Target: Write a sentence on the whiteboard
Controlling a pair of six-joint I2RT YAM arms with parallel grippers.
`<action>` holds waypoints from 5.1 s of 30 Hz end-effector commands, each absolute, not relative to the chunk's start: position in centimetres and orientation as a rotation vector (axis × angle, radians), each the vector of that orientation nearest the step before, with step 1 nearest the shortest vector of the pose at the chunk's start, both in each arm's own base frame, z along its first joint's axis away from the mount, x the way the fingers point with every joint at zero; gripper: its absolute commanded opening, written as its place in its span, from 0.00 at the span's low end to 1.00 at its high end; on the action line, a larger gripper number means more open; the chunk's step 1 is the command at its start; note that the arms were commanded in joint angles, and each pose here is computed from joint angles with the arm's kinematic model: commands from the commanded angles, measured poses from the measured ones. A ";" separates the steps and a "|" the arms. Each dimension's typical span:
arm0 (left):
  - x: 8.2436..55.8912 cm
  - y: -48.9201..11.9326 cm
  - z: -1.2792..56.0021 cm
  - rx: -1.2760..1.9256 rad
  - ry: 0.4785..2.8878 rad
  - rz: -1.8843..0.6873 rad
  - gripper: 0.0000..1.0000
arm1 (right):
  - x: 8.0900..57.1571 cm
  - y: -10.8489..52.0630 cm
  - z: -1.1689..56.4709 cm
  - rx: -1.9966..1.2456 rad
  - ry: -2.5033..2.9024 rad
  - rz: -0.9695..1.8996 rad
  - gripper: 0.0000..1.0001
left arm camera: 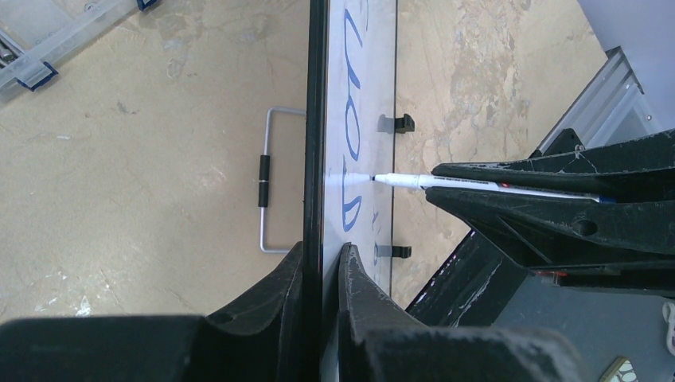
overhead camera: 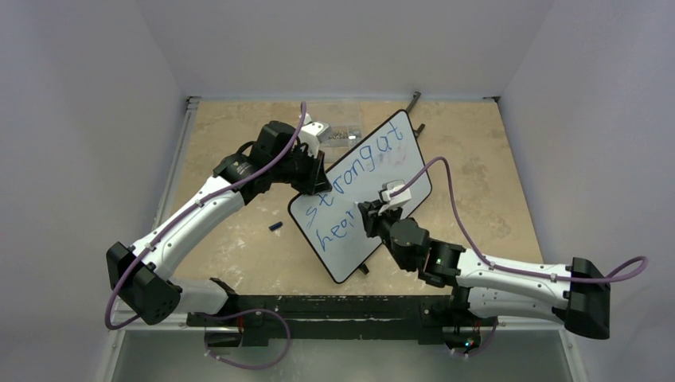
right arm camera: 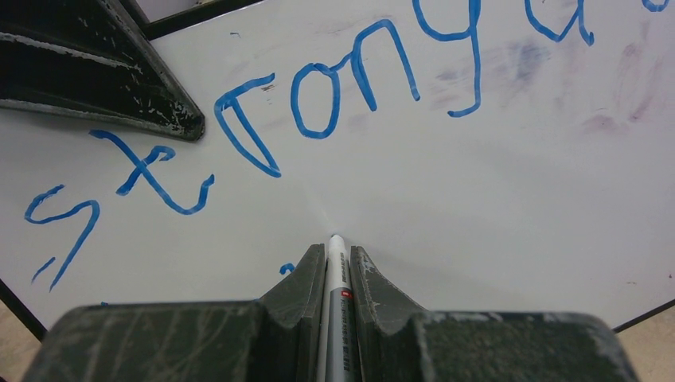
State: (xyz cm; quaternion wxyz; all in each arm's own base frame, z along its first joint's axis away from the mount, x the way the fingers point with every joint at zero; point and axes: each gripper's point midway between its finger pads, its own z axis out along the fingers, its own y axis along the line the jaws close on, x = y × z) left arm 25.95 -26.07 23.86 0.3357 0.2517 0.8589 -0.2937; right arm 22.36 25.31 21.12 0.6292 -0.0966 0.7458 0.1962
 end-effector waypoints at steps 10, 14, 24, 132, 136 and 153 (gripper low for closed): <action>27.6 -20.9 20.0 0.709 2.324 -0.386 0.00 | 23.9 23.8 20.9 -0.153 1.708 0.433 0.00; 27.6 -20.9 20.0 0.710 2.322 -0.388 0.00 | 24.2 23.5 21.2 -0.146 1.702 0.425 0.00; 27.6 -20.9 20.0 0.710 2.321 -0.391 0.00 | 23.5 23.3 23.2 -0.130 1.691 0.491 0.00; 27.1 -21.3 20.6 0.723 2.306 -0.432 0.00 | 23.9 20.3 26.5 -0.088 1.602 0.532 0.00; 27.1 -21.3 20.6 0.723 2.306 -0.435 0.00 | 25.5 19.0 26.5 -0.081 1.617 0.529 0.00; 27.1 -21.3 20.7 0.723 2.303 -0.437 0.00 | 27.6 16.6 23.4 -0.039 1.693 0.646 0.00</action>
